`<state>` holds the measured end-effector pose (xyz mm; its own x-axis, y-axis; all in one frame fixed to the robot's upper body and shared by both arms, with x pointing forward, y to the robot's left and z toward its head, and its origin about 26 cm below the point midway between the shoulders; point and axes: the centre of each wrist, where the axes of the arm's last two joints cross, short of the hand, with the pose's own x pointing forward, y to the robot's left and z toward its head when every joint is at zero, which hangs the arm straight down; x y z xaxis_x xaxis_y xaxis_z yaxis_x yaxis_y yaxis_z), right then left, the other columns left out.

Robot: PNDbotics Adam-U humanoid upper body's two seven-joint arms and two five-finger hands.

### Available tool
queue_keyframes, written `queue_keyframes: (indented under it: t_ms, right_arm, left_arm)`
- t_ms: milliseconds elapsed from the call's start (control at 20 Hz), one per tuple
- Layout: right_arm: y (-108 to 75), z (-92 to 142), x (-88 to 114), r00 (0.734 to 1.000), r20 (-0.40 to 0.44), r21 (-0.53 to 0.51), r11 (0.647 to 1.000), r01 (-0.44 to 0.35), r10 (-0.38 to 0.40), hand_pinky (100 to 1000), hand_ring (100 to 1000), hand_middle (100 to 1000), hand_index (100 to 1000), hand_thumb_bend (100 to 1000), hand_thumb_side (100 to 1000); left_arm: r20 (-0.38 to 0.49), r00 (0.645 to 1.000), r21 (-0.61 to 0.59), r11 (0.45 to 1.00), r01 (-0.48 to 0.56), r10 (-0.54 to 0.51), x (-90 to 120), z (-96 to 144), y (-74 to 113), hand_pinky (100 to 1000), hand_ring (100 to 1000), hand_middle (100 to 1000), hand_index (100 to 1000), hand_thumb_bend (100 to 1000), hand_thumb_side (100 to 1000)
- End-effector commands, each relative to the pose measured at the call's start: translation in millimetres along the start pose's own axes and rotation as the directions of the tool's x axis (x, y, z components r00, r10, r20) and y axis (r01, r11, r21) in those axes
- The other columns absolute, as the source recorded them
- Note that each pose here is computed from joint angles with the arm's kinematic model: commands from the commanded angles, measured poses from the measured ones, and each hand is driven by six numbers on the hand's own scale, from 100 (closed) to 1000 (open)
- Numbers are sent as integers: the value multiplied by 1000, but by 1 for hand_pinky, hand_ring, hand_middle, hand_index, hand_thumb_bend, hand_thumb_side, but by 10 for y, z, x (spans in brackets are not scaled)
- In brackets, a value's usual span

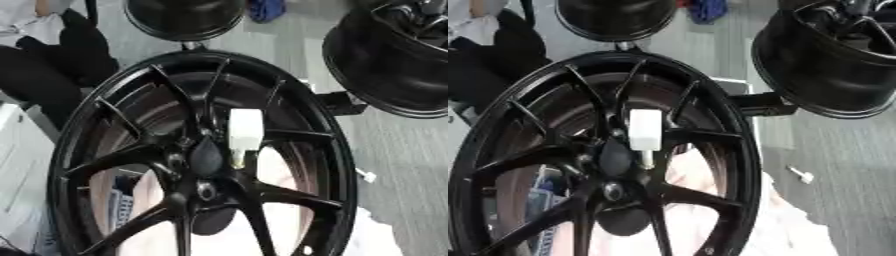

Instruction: Pull the pin out of the wheel hub.

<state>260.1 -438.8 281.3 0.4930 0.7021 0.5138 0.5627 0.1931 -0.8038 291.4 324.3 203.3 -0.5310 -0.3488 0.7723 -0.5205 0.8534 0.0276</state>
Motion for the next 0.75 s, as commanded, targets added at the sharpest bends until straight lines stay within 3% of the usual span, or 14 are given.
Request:
queue_keyframes:
  t_ms: [50,100,450,750]
  right_arm:
    - [-147,63,173,999,43,-134,990,33,-28,754,789,688,799,100,323]
    - [-145,90,203,997,63,-138,989,49,-40,752,788,685,797,100,352]
    - [-132,201,344,984,156,-114,988,105,-86,753,793,685,788,100,322]
    - [-145,259,424,978,191,-119,987,103,-79,747,778,654,769,100,242]
  left_arm:
    - [44,999,-3,1000,7,-7,82,-51,23,656,522,548,710,151,361]
    - [44,999,-3,1000,6,-6,83,-51,23,656,522,548,710,151,361]
    - [45,999,-2,1000,4,-4,85,-52,20,655,522,548,710,149,358]
    - [49,999,-2,1000,3,-3,92,-60,18,655,523,549,710,154,357]
